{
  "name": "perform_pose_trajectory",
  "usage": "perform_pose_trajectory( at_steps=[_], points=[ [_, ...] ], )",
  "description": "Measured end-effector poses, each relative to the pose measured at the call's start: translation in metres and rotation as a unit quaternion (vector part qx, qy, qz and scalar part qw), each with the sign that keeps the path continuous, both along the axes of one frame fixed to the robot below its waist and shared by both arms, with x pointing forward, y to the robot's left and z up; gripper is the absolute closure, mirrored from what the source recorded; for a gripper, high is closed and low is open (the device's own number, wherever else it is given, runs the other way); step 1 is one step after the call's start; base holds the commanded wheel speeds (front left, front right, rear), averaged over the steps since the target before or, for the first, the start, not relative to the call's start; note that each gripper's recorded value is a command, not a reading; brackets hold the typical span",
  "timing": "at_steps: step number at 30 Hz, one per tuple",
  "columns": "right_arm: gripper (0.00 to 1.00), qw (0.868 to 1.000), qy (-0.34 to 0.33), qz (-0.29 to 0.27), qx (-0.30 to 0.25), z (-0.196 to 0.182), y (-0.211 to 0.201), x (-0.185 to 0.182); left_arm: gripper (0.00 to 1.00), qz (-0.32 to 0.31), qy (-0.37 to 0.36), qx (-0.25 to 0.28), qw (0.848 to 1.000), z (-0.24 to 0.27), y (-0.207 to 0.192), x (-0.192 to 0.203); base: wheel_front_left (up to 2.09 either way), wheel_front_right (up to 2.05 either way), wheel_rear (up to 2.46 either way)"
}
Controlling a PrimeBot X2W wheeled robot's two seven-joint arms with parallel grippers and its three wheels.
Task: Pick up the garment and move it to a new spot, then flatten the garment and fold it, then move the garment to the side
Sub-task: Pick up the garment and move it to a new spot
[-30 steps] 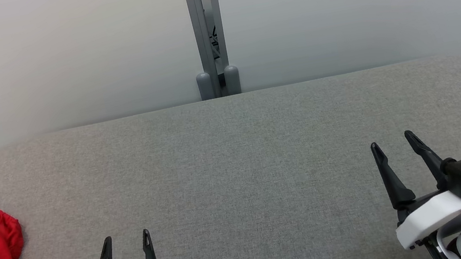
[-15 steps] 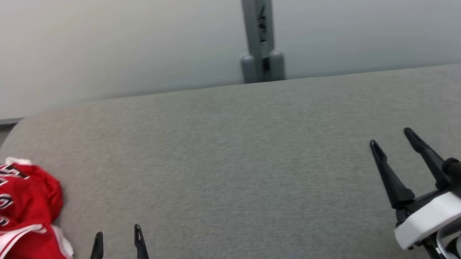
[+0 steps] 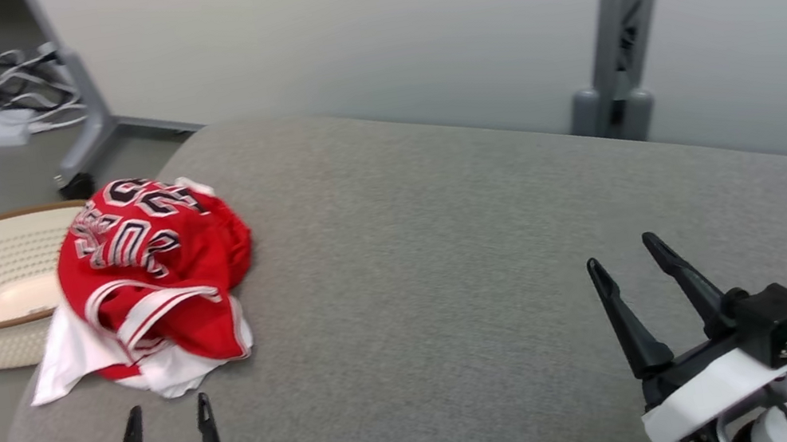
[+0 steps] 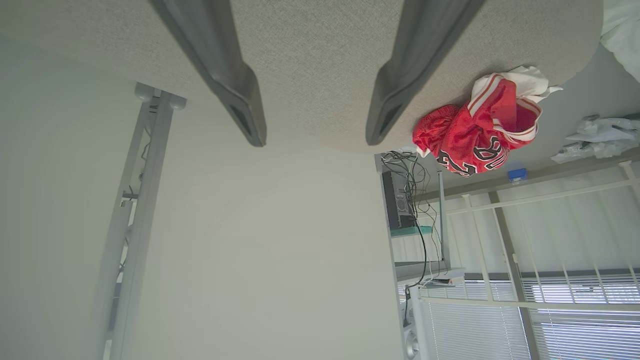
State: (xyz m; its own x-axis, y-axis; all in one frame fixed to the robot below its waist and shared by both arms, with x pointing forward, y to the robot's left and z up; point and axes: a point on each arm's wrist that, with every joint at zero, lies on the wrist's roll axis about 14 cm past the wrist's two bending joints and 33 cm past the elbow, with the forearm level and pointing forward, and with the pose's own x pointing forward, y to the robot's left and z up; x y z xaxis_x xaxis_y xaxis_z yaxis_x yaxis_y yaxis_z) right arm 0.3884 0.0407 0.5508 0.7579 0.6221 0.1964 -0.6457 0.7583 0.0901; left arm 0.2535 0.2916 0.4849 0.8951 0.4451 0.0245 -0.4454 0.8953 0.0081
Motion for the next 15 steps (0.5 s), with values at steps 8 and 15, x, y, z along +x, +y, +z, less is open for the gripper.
perform_pose_trajectory(
  at_steps=[8, 15],
  points=[
    [0.00, 0.996, -0.012, 0.093, -0.003, 0.006, 0.060, -0.019, 0.00, 0.096, -0.006, -0.002, 0.995, 0.002, 0.041, -0.049, 0.00, 0.00, 0.00],
    [0.00, 0.992, -0.008, 0.130, -0.007, 0.002, 0.084, -0.022, 0.00, 0.139, -0.006, -0.002, 0.990, 0.004, 0.056, -0.067, 0.00, 0.00, 0.00]
  ],
)
